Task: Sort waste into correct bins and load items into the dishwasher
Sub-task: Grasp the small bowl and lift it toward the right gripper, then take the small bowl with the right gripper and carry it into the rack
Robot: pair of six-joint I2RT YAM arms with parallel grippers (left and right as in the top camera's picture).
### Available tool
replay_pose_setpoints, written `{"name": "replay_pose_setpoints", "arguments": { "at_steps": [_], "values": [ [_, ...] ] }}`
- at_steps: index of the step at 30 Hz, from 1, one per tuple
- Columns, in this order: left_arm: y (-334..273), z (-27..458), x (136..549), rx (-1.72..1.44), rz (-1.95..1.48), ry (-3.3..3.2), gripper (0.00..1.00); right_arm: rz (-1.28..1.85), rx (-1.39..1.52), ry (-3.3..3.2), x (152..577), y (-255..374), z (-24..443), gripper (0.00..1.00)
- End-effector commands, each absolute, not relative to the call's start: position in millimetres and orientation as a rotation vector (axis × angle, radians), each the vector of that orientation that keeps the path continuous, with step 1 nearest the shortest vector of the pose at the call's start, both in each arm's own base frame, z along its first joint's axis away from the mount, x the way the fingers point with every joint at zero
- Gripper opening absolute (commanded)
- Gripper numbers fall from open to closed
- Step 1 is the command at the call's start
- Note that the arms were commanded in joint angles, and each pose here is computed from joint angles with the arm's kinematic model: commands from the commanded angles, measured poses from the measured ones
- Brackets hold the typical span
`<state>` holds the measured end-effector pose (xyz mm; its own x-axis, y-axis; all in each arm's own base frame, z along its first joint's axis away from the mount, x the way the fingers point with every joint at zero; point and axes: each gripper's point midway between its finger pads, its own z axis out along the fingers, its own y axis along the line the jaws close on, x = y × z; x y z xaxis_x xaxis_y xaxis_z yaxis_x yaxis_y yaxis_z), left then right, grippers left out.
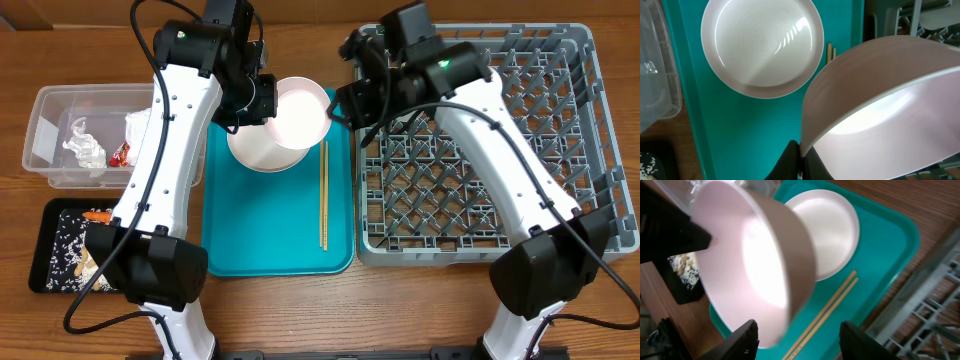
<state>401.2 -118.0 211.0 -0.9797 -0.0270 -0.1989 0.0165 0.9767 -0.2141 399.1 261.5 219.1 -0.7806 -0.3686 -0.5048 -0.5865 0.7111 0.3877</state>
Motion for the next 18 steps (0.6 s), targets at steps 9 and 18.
{"name": "replay_pose_setpoints", "arguments": {
  "at_steps": [9, 18],
  "values": [
    [-124.5, 219.0, 399.5, 0.009, -0.382, 2.909, 0.04, 0.787, -0.778, 2.458, 396.3, 275.5, 237.5, 0.41],
    [-133.1, 220.8, 395.5, 0.067, -0.455, 2.912, 0.07, 0.77, -0.773, 2.456, 403.0, 276.4, 232.1, 0.04]
  ]
}}
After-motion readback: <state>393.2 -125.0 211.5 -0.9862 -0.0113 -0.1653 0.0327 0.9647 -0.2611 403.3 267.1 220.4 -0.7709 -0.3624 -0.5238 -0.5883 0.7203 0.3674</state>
